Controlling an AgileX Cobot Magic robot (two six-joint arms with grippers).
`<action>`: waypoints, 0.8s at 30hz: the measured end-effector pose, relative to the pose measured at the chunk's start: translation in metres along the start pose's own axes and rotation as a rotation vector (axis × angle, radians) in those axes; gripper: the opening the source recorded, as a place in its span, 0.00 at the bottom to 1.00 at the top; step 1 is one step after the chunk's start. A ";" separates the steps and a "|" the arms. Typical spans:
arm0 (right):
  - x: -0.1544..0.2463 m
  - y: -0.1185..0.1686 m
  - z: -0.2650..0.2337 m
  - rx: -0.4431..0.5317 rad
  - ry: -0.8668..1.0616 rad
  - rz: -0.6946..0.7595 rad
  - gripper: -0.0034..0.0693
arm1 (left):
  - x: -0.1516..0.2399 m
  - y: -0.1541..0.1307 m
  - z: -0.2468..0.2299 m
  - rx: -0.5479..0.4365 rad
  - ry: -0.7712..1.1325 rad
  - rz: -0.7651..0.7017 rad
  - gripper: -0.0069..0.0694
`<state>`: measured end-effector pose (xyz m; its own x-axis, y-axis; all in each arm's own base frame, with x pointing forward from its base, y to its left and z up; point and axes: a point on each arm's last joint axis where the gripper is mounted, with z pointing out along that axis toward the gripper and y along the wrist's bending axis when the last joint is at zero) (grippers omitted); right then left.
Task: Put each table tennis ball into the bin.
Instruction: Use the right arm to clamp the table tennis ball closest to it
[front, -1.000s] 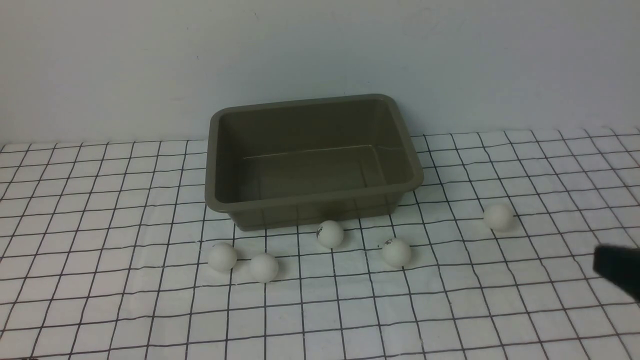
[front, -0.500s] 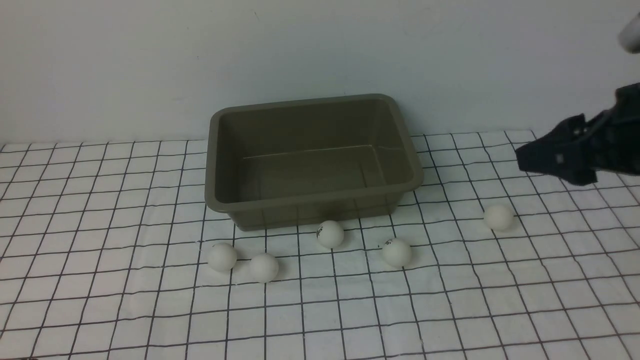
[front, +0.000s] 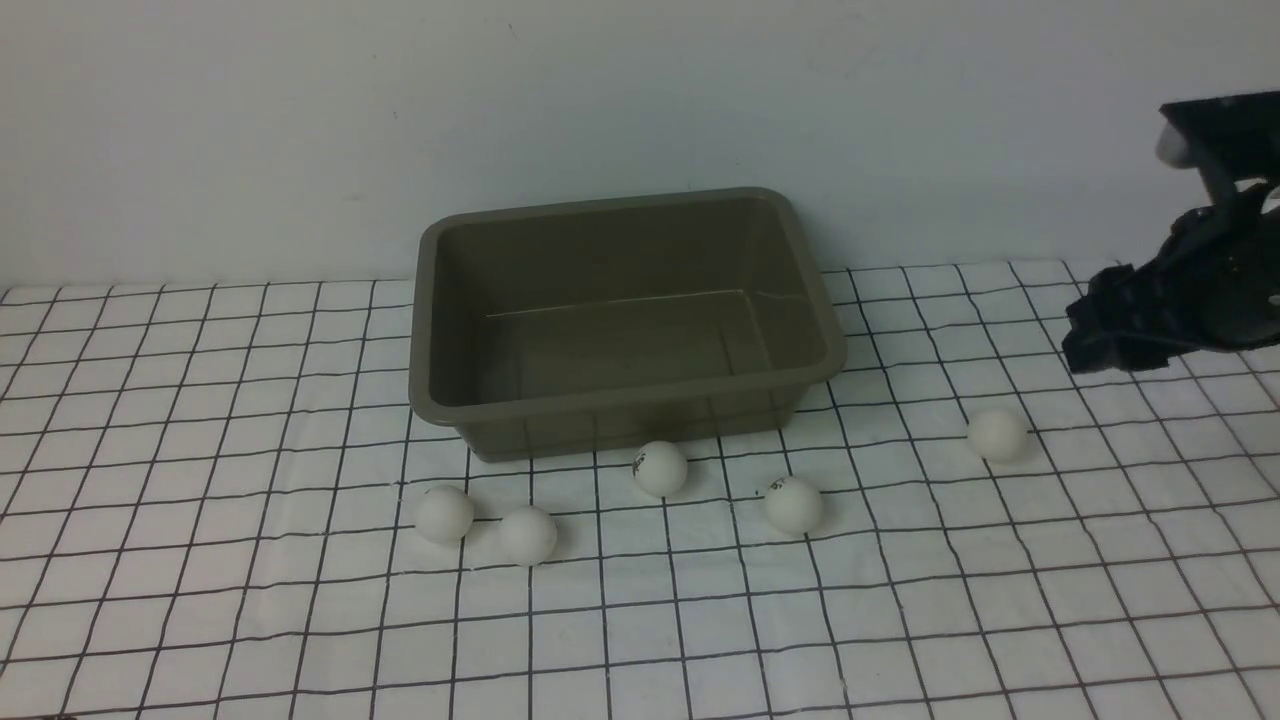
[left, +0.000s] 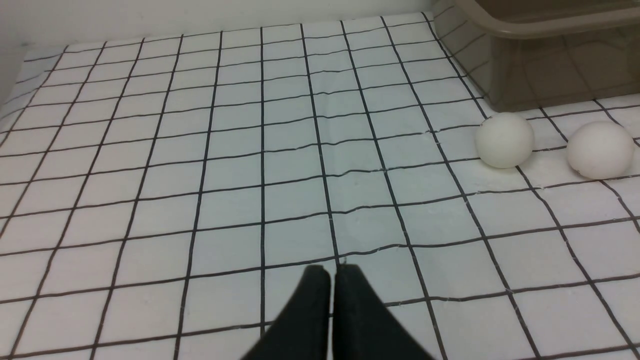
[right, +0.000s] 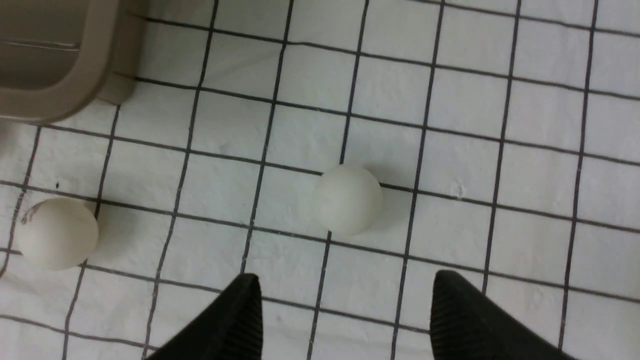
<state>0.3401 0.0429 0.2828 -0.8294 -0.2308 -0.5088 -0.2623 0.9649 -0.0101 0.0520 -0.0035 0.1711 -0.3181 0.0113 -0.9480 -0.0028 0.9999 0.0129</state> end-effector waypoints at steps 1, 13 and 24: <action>-0.004 0.003 0.002 0.000 0.000 -0.009 0.61 | 0.000 0.000 0.000 0.000 0.000 0.000 0.08; -0.028 0.021 0.039 -0.020 0.100 -0.046 0.62 | 0.000 0.000 0.000 0.000 0.000 0.000 0.08; -0.023 0.013 0.082 0.036 0.218 -0.100 0.68 | 0.000 0.000 0.000 0.000 0.000 0.000 0.08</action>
<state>0.3965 0.0708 0.2236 -0.8880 -0.3430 -0.3062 -0.3337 0.9389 -0.0841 0.0520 -0.0035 0.1711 -0.3181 0.0113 -0.9480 -0.0028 0.9999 0.0129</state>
